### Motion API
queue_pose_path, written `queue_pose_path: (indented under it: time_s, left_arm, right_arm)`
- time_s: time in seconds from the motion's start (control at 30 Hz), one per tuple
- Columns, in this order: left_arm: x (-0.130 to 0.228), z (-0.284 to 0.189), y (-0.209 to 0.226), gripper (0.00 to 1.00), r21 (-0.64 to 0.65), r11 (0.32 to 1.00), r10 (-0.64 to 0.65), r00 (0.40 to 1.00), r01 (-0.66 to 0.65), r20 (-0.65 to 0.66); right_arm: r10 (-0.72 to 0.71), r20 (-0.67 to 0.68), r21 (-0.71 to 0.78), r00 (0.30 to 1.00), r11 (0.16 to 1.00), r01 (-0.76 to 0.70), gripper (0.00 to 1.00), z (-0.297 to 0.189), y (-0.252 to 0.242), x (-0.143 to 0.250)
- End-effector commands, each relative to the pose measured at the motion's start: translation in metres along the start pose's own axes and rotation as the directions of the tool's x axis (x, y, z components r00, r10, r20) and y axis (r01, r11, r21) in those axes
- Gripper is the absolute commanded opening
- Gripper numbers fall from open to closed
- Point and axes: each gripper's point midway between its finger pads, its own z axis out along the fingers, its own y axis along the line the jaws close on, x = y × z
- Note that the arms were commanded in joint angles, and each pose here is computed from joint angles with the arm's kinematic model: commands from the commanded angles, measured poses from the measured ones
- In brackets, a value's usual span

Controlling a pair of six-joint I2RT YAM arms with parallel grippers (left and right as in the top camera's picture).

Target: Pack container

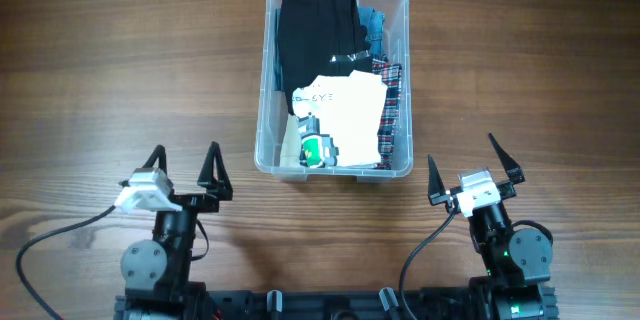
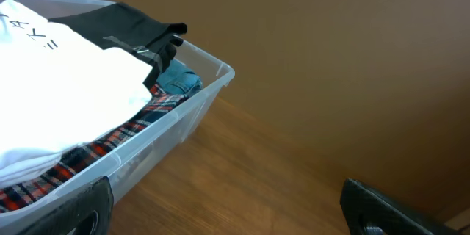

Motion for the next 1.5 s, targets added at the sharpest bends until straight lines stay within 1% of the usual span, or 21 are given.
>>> queue_pose_path:
  time_s: [0.0,0.2,0.37,0.47,1.47]
  left_arm:
    - [0.019,0.002,0.002,1.0,0.019,0.999,0.045,0.998,-0.044,-0.035]
    - [0.043,0.004,0.012,1.0,-0.006,0.999,0.045,0.995,-0.046,-0.089]
    - [0.043,0.004,0.012,1.0,-0.004,0.997,0.074,0.993,-0.075,-0.087]
    - [0.042,0.004,0.013,1.0,-0.002,0.992,0.122,0.989,-0.122,-0.087]
    - [0.042,0.004,0.013,1.0,-0.001,0.992,0.122,0.989,-0.123,-0.087]
  right_arm:
    - [-0.014,0.014,-0.009,1.0,1.0,0.014,1.0,0.0,0.001,-0.002]
    - [-0.014,0.014,-0.009,1.0,1.0,0.014,1.0,0.0,0.001,-0.002]
    - [-0.014,0.014,-0.01,1.0,1.0,0.014,1.0,0.0,0.001,-0.002]
    - [-0.014,0.014,-0.009,1.0,1.0,0.014,1.0,0.0,0.001,-0.002]
    - [-0.014,0.014,-0.01,1.0,1.0,0.014,1.0,0.0,0.001,-0.002]
